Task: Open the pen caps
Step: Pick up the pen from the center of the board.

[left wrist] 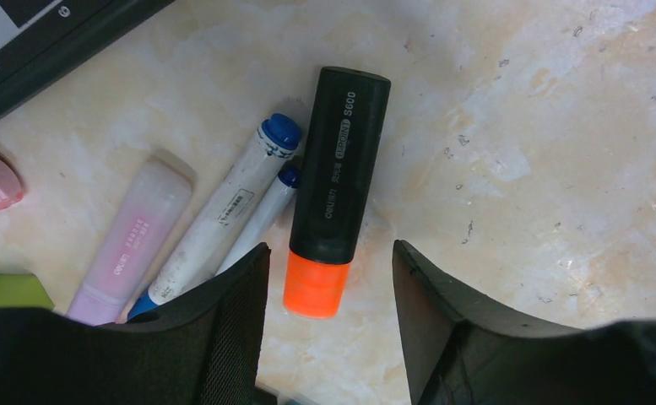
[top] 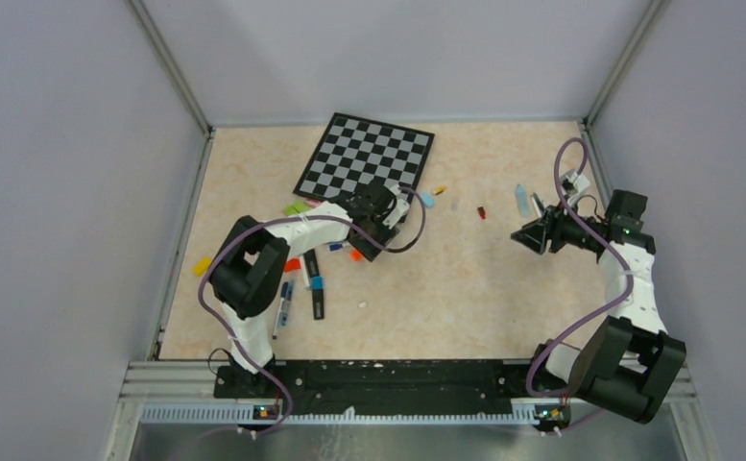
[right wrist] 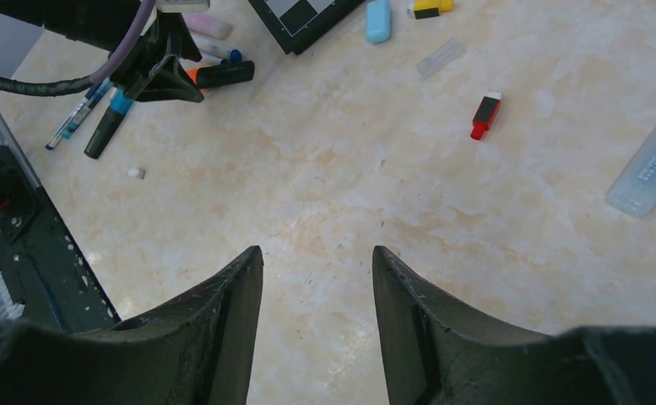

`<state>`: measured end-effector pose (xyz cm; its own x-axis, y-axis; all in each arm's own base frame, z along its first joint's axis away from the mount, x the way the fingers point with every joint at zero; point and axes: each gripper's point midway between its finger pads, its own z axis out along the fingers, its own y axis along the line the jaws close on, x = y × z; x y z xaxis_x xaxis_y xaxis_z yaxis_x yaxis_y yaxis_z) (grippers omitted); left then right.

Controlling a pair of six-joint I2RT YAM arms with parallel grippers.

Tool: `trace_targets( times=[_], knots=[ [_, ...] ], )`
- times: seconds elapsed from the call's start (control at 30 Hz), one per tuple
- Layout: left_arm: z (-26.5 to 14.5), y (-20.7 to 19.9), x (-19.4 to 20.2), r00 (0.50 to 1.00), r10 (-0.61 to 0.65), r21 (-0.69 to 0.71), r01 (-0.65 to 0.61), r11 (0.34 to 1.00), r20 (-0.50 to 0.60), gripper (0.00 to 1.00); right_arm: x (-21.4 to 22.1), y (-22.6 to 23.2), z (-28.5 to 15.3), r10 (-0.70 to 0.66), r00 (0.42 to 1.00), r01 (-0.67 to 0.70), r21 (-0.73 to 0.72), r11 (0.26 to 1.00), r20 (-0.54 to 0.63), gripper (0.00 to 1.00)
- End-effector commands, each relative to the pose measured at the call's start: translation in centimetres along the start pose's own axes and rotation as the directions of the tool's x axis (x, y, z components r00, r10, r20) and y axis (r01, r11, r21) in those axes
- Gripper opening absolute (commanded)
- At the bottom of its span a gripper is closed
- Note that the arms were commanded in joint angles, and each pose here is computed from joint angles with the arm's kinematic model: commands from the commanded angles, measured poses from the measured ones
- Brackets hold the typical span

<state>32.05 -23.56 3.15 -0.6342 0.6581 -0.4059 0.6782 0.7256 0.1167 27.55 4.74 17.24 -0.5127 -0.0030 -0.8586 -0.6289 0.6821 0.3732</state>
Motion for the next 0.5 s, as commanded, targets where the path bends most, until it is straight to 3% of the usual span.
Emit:
trace_targets(
  times=[0.0,0.47],
  knots=[
    [-0.7,0.7,-1.7,0.999,0.037,0.003,-0.037,0.999,0.033,0.58,-1.3,0.5,0.0,-0.065,0.997,0.066,-0.017,0.998,0.032,0.5],
    [0.4,-0.7,-0.2,1.0,0.011,0.12,-0.011,0.993,0.0,0.5,-1.0,0.2,0.1,-0.057,0.998,0.057,-0.012,0.998,0.025,0.49]
  ],
)
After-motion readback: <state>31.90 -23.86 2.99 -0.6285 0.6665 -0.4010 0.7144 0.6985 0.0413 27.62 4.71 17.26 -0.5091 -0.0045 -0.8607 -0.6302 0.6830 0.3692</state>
